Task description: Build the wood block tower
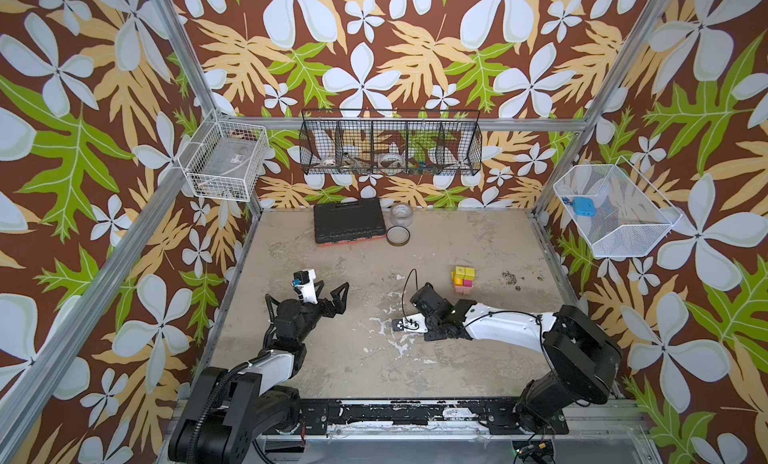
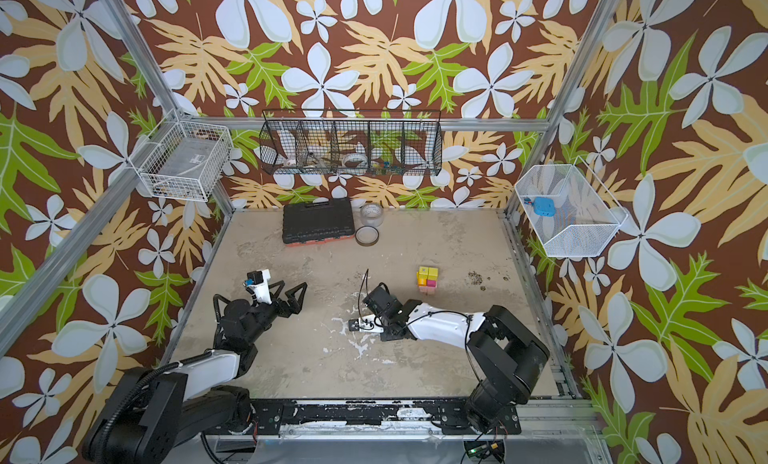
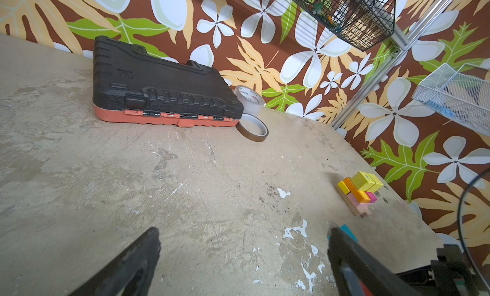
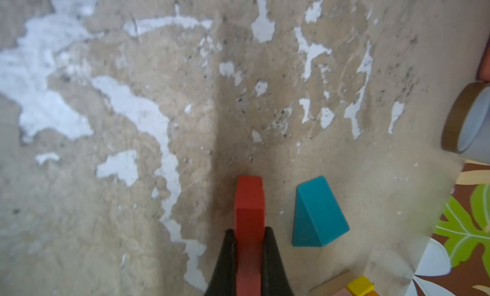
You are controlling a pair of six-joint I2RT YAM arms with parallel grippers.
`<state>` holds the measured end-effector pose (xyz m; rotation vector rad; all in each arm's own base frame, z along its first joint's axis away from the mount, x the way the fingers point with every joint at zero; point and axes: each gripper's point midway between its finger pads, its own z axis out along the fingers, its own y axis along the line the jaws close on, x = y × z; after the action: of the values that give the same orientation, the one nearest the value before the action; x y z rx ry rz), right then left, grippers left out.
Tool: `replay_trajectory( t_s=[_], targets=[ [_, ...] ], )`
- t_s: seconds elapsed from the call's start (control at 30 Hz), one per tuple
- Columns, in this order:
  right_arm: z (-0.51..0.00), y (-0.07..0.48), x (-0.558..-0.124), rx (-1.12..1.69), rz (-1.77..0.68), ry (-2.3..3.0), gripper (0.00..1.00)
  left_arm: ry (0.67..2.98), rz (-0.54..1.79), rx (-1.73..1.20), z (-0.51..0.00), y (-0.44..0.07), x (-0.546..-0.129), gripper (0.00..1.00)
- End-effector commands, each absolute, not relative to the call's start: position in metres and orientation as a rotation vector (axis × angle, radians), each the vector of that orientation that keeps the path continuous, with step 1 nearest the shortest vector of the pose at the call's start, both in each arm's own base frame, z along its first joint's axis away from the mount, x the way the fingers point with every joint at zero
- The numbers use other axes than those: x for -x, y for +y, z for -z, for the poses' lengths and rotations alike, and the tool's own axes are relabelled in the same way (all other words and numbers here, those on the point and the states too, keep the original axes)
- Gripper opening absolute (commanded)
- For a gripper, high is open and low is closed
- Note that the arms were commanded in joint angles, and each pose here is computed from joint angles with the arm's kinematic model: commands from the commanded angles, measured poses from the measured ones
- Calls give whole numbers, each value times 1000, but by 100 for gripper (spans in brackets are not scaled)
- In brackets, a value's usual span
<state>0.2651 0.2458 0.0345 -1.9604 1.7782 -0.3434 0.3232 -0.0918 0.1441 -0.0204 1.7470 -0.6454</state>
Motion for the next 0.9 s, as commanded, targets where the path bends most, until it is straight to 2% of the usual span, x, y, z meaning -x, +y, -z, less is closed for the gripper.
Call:
replay_trajectory(
  t_s=[0.0, 0.13, 0.4, 0.7, 0.8, 0.87],
  targets=[
    [-37, 243, -277, 1784, 449, 1827, 0, 1707, 653, 11, -154, -93, -324, 100],
    [-35, 243, -270, 1738, 482, 1803, 3, 1707, 654, 10, -155, -93, -324, 100],
    [-30, 255, -238, 1738, 305, 1807, 29, 1706, 656, 8, -155, -93, -324, 100],
    [-66, 263, -229, 1730, 175, 1781, 52, 1706, 657, 7, -155, -93, -324, 100],
    [-74, 262, -226, 1736, -5, 1833, 56, 1705, 657, 7, -155, -93, -324, 100],
    [-72, 258, -221, 1751, -149, 1897, 64, 1706, 657, 4, -155, -93, -324, 100]
  ],
)
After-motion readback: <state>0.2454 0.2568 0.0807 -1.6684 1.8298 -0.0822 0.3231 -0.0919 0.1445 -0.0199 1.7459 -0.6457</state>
